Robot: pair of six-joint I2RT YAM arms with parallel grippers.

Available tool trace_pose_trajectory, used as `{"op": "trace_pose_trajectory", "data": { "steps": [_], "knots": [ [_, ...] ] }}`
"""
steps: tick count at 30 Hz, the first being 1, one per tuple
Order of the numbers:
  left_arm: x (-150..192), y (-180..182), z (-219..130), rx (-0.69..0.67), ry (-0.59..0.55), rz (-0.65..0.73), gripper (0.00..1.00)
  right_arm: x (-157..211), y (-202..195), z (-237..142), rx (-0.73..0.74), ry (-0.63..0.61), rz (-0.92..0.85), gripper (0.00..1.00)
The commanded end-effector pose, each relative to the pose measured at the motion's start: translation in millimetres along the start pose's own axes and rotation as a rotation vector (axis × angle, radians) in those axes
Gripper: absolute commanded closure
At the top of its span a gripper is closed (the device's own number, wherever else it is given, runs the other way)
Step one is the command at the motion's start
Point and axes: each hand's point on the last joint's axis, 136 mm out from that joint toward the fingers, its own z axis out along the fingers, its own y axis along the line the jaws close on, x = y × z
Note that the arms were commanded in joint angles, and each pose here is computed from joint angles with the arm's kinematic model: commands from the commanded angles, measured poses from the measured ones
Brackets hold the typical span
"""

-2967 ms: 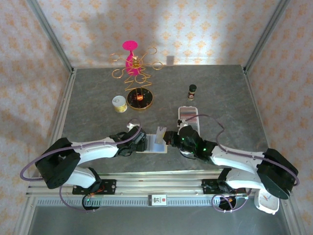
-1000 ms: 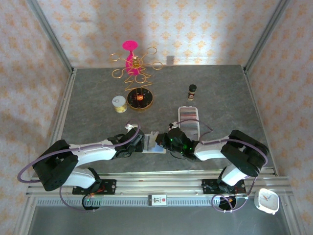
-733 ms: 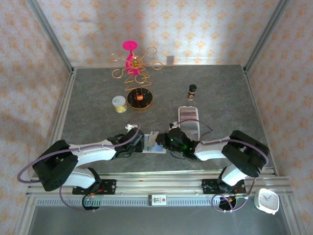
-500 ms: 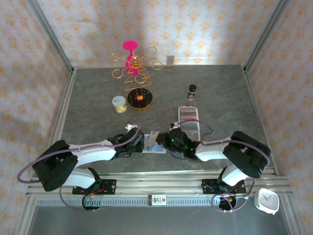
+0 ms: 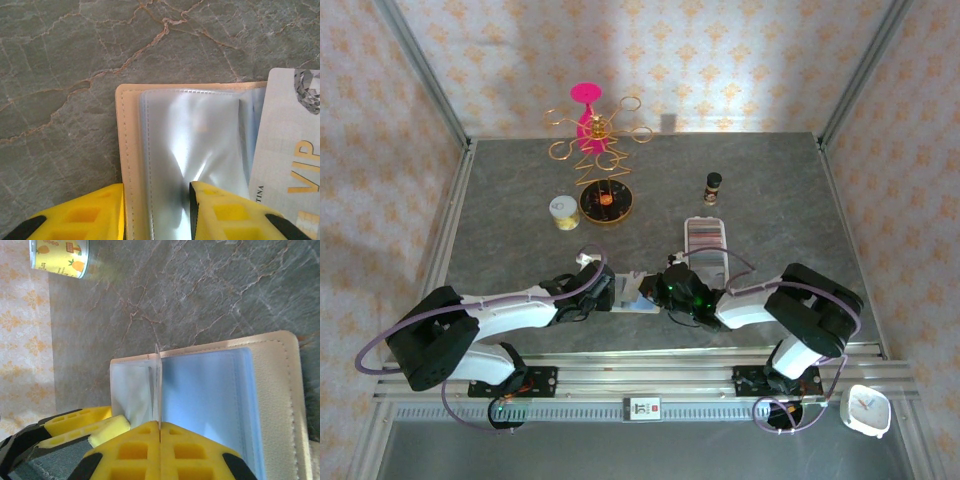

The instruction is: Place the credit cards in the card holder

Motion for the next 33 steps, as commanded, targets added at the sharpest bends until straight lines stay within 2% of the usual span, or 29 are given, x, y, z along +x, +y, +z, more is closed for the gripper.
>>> {"op": "trace_pose_trajectory", "data": {
  "steps": [1,21,29,33],
  "knots": [
    [18,10,2,-0.027,0.051,0.008,0.65,2,3,2,-0.021,-0.002,0.016,1.0],
    [23,7,5,0.01,0.05,-0.026,0.64,28,-10,10,0.031,0.121,0.01,1.0],
    [20,19,6,-0.04,0.002,-0.065,0.54,31,-8,17,0.046,0.145,-0.014,1.0],
    [15,17,6,-0.018,-0.025,-0.103,0.48,31,-4,19,0.044,0.151,-0.029,1.0]
  ]
}}
